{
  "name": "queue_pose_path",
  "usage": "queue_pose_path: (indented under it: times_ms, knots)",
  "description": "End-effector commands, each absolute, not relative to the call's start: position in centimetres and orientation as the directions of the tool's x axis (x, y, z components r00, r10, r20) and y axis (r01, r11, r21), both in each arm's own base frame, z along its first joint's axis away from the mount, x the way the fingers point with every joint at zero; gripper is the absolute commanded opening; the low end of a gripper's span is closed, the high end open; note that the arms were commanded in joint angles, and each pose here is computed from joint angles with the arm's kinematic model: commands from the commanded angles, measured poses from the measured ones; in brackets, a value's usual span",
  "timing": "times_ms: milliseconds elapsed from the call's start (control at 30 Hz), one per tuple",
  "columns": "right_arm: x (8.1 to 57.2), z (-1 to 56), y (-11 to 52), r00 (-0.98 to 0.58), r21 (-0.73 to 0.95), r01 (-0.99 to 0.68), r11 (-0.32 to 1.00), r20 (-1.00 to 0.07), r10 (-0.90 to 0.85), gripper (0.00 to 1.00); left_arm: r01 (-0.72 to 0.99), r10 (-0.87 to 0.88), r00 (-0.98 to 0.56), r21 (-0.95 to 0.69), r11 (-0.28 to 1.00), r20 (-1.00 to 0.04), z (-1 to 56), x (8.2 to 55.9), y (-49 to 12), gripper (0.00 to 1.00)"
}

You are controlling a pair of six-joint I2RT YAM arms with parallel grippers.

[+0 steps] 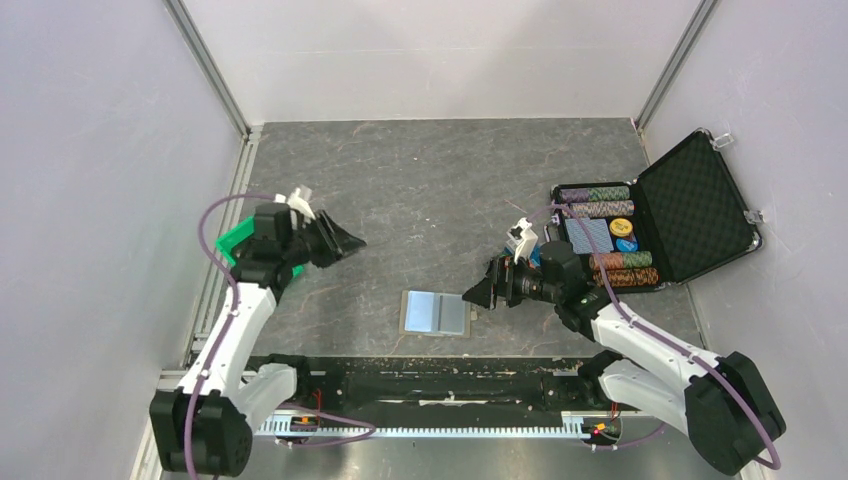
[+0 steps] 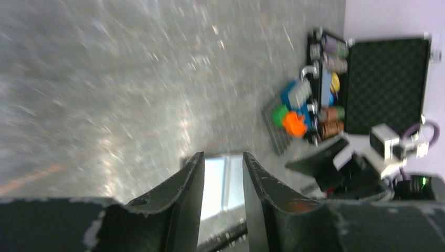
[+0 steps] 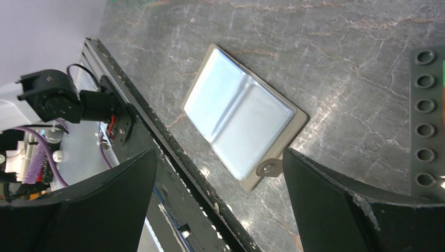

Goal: Take the credit cards out of the card holder
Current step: Remove the credit card from the card holder.

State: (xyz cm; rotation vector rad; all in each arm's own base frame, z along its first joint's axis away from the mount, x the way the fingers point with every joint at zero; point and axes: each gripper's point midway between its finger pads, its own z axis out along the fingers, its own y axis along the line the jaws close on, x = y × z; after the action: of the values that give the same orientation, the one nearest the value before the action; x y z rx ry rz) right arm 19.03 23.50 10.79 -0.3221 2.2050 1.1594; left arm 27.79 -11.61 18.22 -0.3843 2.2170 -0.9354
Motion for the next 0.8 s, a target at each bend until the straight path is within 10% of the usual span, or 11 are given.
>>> queue_pose_path:
  times_ms: [0, 767]
  knots:
    - [19.1, 13.0, 24.7, -0.755, 0.69, -0.502, 0.522, -0.644, 0.127, 0.92, 0.033, -0.487, -0.773, -0.793, 0.608, -0.406, 17.8, 24.7, -15.2, 0.39]
    - [16.2, 6.5, 28.2, -0.829, 0.667, -0.376, 0.643, -0.552, 0.089, 0.87, 0.031, -0.308, -0.91, -0.786, 0.618, -0.278, 8.5, 18.4, -22.2, 0.35]
